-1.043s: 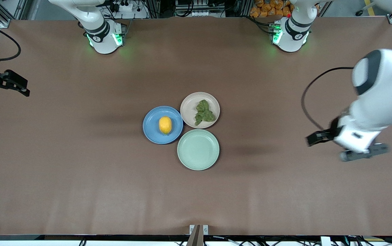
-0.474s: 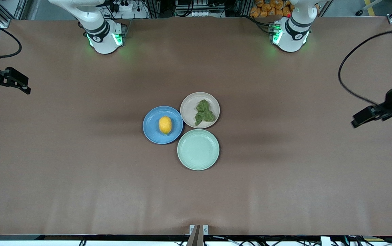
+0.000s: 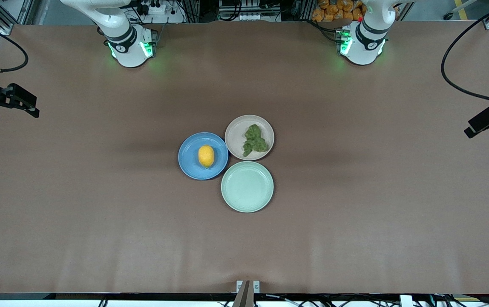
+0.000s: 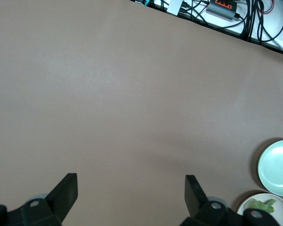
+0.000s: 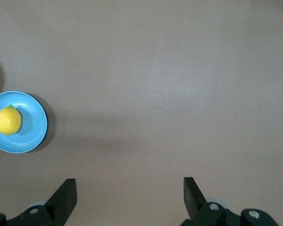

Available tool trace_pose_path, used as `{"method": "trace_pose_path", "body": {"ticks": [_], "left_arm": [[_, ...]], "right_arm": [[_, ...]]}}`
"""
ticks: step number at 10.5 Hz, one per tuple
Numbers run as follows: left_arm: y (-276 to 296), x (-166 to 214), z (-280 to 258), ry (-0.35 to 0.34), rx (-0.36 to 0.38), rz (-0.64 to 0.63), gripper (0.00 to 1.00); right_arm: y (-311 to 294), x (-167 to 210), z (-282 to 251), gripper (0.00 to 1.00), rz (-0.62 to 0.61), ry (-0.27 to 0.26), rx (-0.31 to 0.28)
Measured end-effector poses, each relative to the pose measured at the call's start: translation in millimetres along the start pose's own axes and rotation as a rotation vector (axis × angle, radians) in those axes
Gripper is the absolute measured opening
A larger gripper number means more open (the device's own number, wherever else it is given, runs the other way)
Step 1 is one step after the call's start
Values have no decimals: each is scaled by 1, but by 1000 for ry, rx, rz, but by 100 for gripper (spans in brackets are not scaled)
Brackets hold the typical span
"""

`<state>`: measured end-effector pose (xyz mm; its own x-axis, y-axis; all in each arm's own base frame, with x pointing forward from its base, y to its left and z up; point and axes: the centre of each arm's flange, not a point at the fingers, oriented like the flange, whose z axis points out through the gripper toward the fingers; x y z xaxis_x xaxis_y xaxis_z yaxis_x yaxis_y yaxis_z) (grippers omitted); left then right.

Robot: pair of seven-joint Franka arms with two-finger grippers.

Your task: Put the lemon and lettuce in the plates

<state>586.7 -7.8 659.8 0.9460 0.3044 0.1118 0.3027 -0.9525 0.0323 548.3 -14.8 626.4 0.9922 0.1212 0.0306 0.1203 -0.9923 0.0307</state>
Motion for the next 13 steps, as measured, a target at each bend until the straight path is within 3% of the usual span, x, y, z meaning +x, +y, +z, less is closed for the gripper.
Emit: {"method": "trace_pose_path", "body": {"ticks": [7, 9, 13], "left_arm": [[-13, 0, 13, -48, 11, -19, 100], [-13, 0, 13, -50, 9, 77, 100], [-18, 2, 13, -51, 10, 100, 100]], "right_arm": [[5, 0, -1, 100, 9, 7, -1], [7, 2, -4, 100, 12, 31, -5], [11, 5, 2, 100, 18, 26, -5]]}}
